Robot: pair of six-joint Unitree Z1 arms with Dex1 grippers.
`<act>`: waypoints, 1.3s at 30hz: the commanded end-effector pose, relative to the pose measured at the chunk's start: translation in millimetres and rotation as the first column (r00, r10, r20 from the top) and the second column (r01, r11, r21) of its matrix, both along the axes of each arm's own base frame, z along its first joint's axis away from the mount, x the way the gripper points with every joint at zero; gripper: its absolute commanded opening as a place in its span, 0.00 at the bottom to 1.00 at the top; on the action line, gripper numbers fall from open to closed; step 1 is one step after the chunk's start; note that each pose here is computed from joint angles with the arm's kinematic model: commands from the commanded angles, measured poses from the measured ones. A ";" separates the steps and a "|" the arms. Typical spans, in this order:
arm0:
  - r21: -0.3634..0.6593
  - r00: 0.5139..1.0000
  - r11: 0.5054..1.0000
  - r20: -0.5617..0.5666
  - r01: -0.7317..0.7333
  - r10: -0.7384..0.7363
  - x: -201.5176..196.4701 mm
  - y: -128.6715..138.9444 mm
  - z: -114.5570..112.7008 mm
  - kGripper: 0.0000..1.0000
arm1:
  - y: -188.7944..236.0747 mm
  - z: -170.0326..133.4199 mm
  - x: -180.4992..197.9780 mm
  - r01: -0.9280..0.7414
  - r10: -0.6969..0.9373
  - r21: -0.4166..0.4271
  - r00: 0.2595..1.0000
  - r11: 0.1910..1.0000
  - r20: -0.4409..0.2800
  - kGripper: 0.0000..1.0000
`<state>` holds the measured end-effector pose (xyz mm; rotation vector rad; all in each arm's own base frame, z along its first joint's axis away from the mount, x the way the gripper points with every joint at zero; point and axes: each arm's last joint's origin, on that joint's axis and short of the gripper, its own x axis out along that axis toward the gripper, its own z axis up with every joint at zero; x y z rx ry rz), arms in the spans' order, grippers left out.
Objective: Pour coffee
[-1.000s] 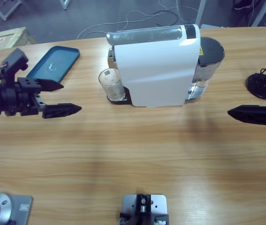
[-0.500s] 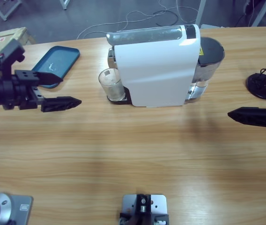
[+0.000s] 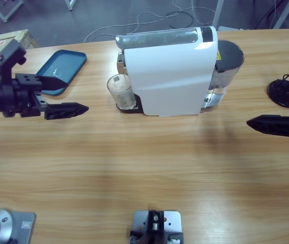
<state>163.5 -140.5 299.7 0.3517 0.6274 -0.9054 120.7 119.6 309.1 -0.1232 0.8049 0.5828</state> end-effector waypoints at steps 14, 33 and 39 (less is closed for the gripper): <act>0.035 0.999 0.998 0.004 0.049 -0.050 -2.3 -1.6 -9.2 0.99 | 2.6 -16.0 -1.2 -0.051 0.049 -0.050 0.998 0.997 -0.039 1.00; -0.013 0.964 0.972 0.137 0.233 -0.229 77.4 -6.2 -67.9 0.99 | 5.3 -21.4 1.3 -0.050 0.043 -0.086 0.996 0.995 -0.082 1.00; -0.039 0.957 0.962 0.116 0.271 -0.265 99.8 -19.2 -92.1 0.99 | 11.2 -19.9 6.8 -0.053 0.043 -0.101 0.994 0.993 -0.100 1.00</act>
